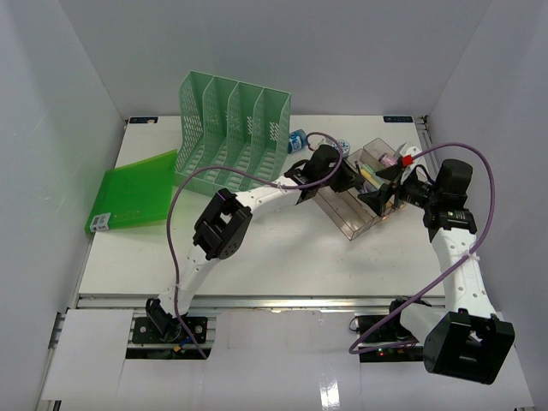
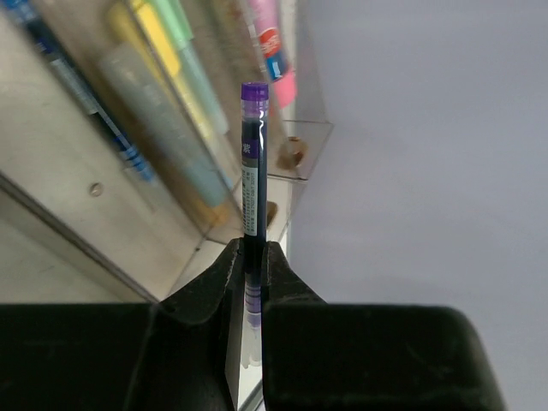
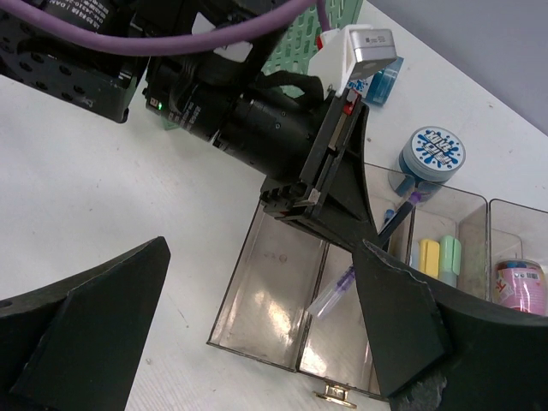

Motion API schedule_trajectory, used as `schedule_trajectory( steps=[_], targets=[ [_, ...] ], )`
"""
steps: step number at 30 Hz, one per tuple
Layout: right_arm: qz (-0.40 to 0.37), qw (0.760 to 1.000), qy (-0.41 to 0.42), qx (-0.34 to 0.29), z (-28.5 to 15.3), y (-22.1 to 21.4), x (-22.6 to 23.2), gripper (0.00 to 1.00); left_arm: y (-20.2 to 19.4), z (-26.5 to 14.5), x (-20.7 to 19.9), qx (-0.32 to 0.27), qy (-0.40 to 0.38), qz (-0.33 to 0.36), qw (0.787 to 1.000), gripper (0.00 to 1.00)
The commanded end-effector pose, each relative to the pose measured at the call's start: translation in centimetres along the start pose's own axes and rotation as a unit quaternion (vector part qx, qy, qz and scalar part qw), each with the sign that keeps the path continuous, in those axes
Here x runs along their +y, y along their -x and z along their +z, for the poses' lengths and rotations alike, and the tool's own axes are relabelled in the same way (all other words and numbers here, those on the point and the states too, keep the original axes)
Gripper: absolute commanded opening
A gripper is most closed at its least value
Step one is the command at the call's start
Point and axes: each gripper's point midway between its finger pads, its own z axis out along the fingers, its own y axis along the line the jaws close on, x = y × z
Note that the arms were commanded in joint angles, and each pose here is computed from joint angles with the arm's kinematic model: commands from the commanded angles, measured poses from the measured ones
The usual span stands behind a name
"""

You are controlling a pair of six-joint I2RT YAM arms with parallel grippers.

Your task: Organize the desk

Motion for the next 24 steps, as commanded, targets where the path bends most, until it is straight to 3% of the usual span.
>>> schedule_trajectory(
  steps=[1,7,13,20,24],
  targets=[
    [-0.009,1.0,-0.008,-0.009,0.0,0.4,-0.5,0.94,0.8,-1.1,-1.5,-0.048,0.025,-0.019,0.998,0.0],
    [-0.009,1.0,-0.011,-0.009,-0.1,0.4,-0.7,0.93,0.5,0.4,0.4,-0.049,0.045,-0.03,0.997,0.04],
    [-0.008,1.0,-0.014,-0.009,-0.3,0.4,-0.8,0.93,0.1,0.7,0.6,-0.042,0.041,-0.029,0.998,0.25],
    [-0.007,1.0,-0.016,-0.011,-0.5,0.4,-1.0,0.93,0.9,-0.4,-0.9,-0.052,0.027,-0.014,0.998,0.4],
    [-0.004,1.0,-0.016,-0.011,-0.6,0.3,-1.0,0.93,0.9,-0.9,-1.8,-0.051,0.013,-0.006,0.999,0.43]
  ],
)
